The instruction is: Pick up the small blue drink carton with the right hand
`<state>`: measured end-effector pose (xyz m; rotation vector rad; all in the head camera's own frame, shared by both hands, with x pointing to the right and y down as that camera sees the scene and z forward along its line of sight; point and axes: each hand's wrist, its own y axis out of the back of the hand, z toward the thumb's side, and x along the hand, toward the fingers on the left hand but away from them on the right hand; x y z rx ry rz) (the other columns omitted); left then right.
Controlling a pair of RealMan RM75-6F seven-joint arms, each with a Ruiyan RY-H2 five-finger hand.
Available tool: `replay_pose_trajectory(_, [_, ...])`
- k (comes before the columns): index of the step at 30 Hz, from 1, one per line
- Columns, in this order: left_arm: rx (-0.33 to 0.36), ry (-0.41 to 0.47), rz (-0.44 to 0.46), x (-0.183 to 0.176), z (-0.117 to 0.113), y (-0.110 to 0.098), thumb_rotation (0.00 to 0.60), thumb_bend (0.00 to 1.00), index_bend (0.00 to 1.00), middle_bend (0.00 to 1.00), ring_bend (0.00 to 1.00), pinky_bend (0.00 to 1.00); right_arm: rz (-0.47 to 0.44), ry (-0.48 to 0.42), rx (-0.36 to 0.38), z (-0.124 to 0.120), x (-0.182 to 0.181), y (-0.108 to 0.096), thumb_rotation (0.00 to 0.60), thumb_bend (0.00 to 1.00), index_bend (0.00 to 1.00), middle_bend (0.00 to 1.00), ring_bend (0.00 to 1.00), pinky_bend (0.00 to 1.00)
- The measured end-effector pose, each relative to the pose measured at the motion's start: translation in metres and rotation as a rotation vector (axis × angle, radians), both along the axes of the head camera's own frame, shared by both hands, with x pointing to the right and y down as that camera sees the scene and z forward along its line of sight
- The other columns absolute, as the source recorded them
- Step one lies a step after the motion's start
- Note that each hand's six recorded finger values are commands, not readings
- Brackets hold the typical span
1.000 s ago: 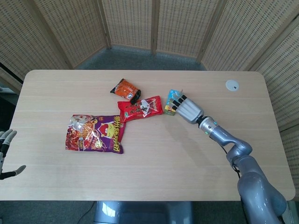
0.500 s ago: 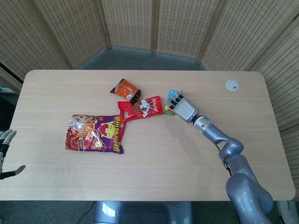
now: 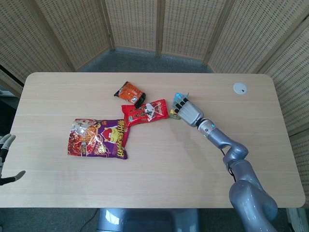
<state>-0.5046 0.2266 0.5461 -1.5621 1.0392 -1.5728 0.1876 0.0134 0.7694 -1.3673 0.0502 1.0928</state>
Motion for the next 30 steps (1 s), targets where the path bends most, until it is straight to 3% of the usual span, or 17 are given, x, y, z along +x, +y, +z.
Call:
replay_pose_trajectory(14, [0.0,-0.005,-0.011,-0.002,0.0,-0.001,0.6,0.0,0.03,0.0,0.0,0.0,-0.033,0.056,-0.014,0.013,-0.014,0.009,0.6,0.32,0.05,0.0,0.0,0.0])
replay_pose_trajectory(16, [0.001,-0.007,-0.013,-0.003,0.0,-0.001,0.6,0.0,0.03,0.0,0.0,0.0,-0.03,0.071,-0.015,0.016,-0.013,0.009,0.6,0.32,0.08,0.0,0.0,0.0])
replay_pose_trajectory(20, [0.005,-0.011,-0.018,-0.005,-0.001,-0.001,0.6,0.0,0.03,0.0,0.0,0.0,-0.016,0.078,-0.018,0.017,-0.009,0.01,0.6,0.32,0.26,0.01,0.0,0.0])
replay_pose_trajectory(23, [0.005,-0.01,-0.019,-0.005,-0.001,0.0,0.6,0.0,0.03,0.0,0.0,0.0,-0.004,0.068,-0.026,0.017,-0.005,0.011,0.6,0.32,0.32,0.14,0.01,0.0])
replay_pose_trajectory(26, [0.004,-0.008,-0.017,-0.004,-0.001,0.0,0.6,0.0,0.03,0.0,0.0,0.0,0.008,0.05,-0.03,0.015,-0.001,0.011,0.6,0.32,0.37,0.3,0.1,0.05])
replay_pose_trajectory(30, [-0.002,-0.005,-0.013,-0.002,0.0,0.001,0.6,0.0,0.03,0.0,0.0,0.0,0.025,0.055,-0.024,0.014,0.011,0.009,0.6,0.34,0.41,0.34,0.16,0.11])
